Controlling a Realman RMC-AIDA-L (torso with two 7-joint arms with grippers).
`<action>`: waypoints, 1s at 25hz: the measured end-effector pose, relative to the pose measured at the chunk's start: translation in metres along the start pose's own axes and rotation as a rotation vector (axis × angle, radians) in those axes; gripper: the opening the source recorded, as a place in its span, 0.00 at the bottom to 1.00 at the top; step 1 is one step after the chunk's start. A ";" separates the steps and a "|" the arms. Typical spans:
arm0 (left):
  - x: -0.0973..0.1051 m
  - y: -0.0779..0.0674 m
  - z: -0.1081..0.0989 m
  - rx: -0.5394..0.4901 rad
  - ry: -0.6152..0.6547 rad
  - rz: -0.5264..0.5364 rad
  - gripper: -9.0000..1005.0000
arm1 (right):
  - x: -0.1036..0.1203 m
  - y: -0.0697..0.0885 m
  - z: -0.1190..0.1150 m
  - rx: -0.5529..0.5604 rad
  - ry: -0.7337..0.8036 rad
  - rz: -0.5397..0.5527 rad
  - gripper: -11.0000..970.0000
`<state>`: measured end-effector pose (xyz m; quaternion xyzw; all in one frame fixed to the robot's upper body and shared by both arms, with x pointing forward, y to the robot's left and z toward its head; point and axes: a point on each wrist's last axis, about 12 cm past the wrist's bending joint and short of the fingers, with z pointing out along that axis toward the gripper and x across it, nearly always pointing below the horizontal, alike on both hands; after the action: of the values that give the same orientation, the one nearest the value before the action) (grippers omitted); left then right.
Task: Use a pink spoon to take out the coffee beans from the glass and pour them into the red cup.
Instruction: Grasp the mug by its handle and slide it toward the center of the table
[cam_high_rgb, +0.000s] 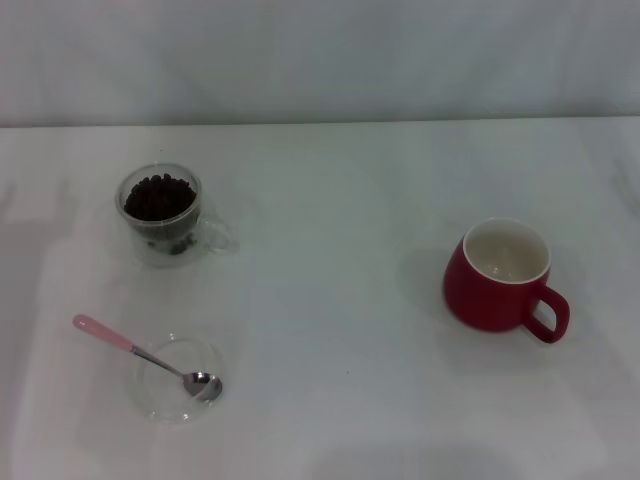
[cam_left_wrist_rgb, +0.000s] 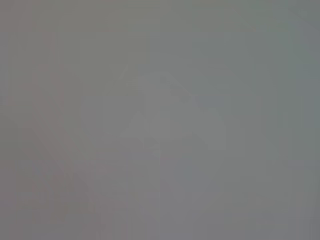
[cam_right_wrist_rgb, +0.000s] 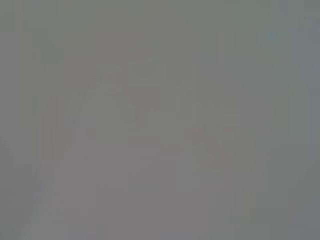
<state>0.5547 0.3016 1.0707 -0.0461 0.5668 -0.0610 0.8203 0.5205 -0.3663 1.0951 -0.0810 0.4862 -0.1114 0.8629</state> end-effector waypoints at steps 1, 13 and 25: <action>0.004 -0.003 -0.001 0.016 0.027 0.004 0.69 | 0.000 0.001 0.000 -0.004 0.003 0.004 0.90; 0.003 0.010 -0.014 0.018 0.040 0.062 0.69 | 0.016 0.024 -0.043 -0.222 0.200 0.177 0.90; 0.006 0.025 -0.038 -0.028 0.080 0.091 0.69 | 0.004 0.032 -0.143 -0.427 0.388 0.327 0.90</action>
<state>0.5222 0.3254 1.0483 -0.0294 0.6015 -0.0172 0.7981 0.4039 -0.3416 1.0103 -0.1582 0.6604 0.1195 0.7242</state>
